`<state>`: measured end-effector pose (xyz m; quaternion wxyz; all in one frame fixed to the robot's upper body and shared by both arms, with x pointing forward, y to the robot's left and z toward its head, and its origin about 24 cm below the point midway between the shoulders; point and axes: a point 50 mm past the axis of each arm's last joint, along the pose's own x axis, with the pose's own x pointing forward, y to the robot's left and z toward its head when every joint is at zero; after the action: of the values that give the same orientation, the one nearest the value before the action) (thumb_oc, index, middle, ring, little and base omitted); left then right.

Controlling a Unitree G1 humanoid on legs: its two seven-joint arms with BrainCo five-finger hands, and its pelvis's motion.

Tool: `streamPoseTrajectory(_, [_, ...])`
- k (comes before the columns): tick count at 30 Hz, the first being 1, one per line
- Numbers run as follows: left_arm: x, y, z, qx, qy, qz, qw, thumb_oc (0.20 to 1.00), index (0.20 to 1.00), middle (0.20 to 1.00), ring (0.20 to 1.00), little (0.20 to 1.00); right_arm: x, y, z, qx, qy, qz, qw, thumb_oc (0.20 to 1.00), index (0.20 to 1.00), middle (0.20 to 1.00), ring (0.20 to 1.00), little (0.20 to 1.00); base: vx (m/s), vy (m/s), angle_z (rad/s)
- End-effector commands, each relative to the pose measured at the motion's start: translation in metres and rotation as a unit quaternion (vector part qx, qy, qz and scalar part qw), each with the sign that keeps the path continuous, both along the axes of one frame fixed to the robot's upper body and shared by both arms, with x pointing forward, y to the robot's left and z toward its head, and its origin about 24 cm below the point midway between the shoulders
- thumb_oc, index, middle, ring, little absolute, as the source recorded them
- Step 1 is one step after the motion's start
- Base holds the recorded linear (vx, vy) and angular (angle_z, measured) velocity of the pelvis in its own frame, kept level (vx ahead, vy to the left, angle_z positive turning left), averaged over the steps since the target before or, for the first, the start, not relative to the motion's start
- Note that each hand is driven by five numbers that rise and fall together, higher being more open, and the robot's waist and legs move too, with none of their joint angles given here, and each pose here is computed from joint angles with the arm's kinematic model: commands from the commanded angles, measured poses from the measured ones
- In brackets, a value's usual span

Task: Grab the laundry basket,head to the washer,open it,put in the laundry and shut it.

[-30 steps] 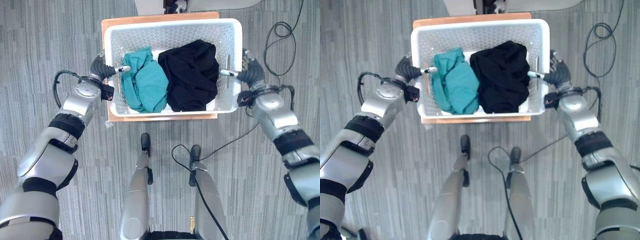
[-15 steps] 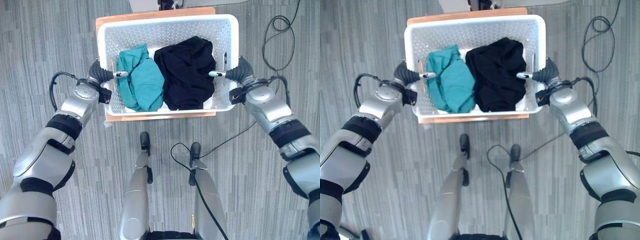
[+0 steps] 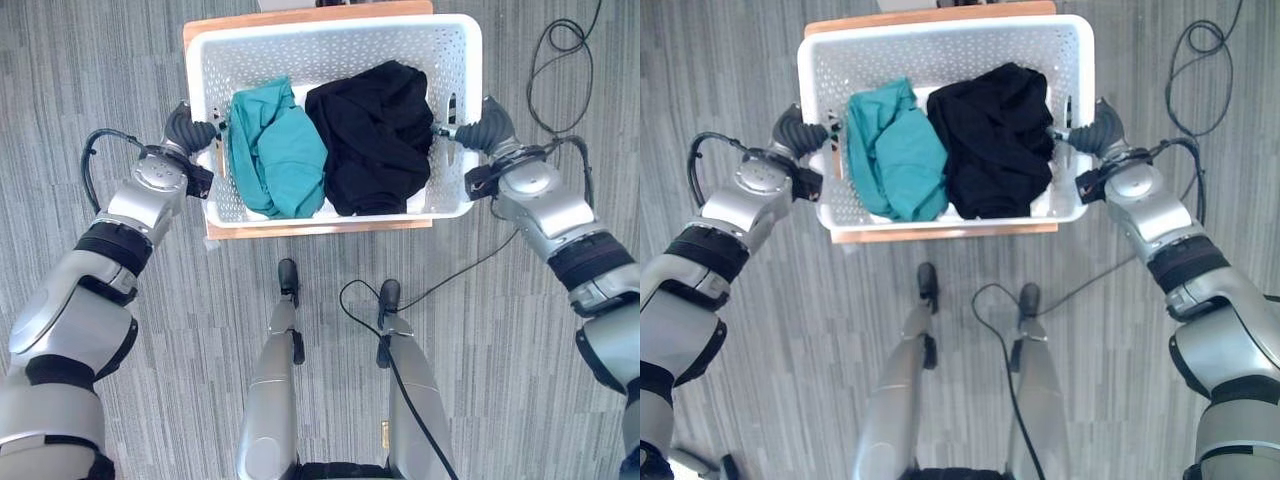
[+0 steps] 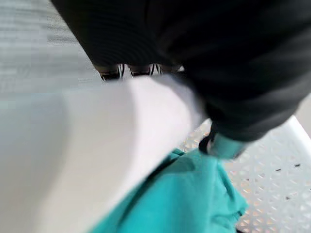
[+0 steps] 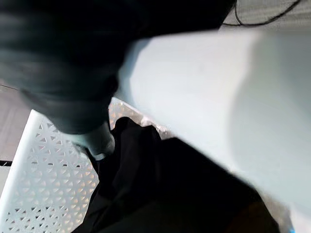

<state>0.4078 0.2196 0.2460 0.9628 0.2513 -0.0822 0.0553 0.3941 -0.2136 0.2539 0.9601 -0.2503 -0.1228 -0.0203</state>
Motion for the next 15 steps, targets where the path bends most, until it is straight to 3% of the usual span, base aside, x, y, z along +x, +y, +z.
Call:
streamPoseTrajectory(1, [0.003, -0.018, 0.028, 0.004, -0.041, -0.036, 0.999, 0.2, 0.2, 0.2, 0.2, 0.2, -0.004, 0.009, 0.017, -0.023, -0.031, 0.029, 0.999, 0.2, 0.2, 0.2, 0.2, 0.2, 0.0, 0.0, 0.0])
streamPoseTrajectory(7, [-0.008, -0.013, 0.046, 0.111, -0.089, -0.024, 0.99, 0.2, 0.2, 0.2, 0.2, 0.2, -0.012, 0.014, 0.016, 0.02, -0.066, 0.039, 0.997, 0.2, 0.2, 0.2, 0.2, 0.2, 0.02, 0.007, 0.03])
streamPoseTrajectory(15, [-0.028, -0.017, 0.034, 0.249, -0.101, -0.06, 0.961, 0.2, 0.2, 0.2, 0.2, 0.2, -0.038, -0.01, 0.01, 0.044, -0.071, 0.058, 0.995, 0.2, 0.2, 0.2, 0.2, 0.2, 0.03, -0.026, 0.11])
